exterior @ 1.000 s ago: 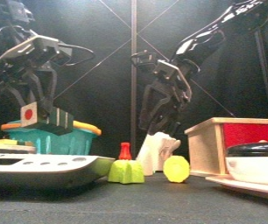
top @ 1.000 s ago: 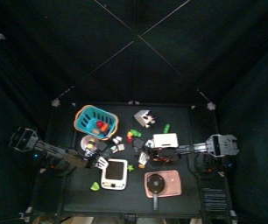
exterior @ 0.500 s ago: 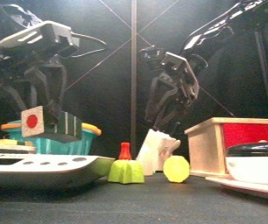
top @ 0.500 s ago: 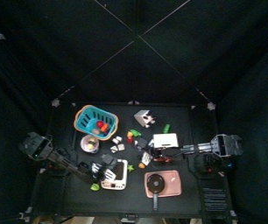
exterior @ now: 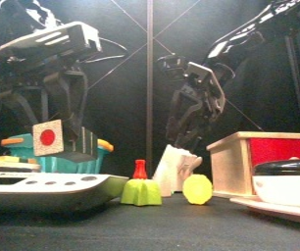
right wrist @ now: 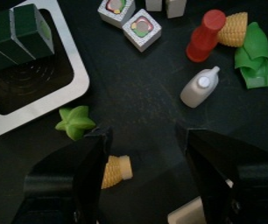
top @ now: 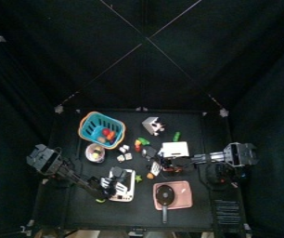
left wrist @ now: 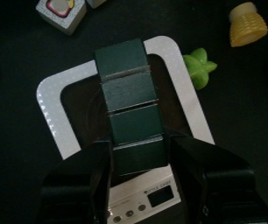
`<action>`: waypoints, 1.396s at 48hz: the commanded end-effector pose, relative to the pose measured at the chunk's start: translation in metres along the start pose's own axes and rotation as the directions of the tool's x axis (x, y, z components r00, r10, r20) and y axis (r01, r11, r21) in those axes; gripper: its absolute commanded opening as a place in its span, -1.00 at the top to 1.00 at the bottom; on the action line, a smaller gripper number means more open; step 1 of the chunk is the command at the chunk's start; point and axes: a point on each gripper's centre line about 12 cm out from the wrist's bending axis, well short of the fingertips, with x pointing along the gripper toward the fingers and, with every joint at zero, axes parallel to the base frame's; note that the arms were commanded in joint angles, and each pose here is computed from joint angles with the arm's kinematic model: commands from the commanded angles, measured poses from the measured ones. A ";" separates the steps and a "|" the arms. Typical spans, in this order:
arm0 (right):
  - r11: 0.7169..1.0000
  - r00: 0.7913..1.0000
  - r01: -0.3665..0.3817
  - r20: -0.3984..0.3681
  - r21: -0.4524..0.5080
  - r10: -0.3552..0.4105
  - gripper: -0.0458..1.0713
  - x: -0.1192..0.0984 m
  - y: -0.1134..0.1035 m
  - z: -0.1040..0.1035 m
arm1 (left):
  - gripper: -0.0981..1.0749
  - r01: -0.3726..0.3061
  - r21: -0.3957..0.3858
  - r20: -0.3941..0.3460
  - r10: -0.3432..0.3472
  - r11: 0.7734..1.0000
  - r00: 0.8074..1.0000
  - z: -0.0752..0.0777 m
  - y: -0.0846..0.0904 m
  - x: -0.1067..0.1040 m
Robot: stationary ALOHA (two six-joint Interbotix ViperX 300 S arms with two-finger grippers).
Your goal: Place green sushi roll on stovetop
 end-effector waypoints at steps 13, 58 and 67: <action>1.000 0.999 -0.018 0.043 0.001 0.018 -0.71 -0.012 0.002 0.010 | -0.18 -0.007 -0.040 -0.042 0.006 0.999 0.999 -0.005 -0.005 -0.003; 1.000 0.999 -0.018 0.040 0.001 0.018 -0.71 -0.011 0.002 0.009 | -0.72 0.022 -0.037 -0.053 -0.024 0.999 0.998 -0.007 -0.009 -0.001; 1.000 0.999 -0.016 0.037 0.000 0.016 -0.71 -0.010 0.002 0.009 | -0.72 0.035 -0.033 -0.033 -0.036 0.999 0.999 -0.002 -0.009 -0.006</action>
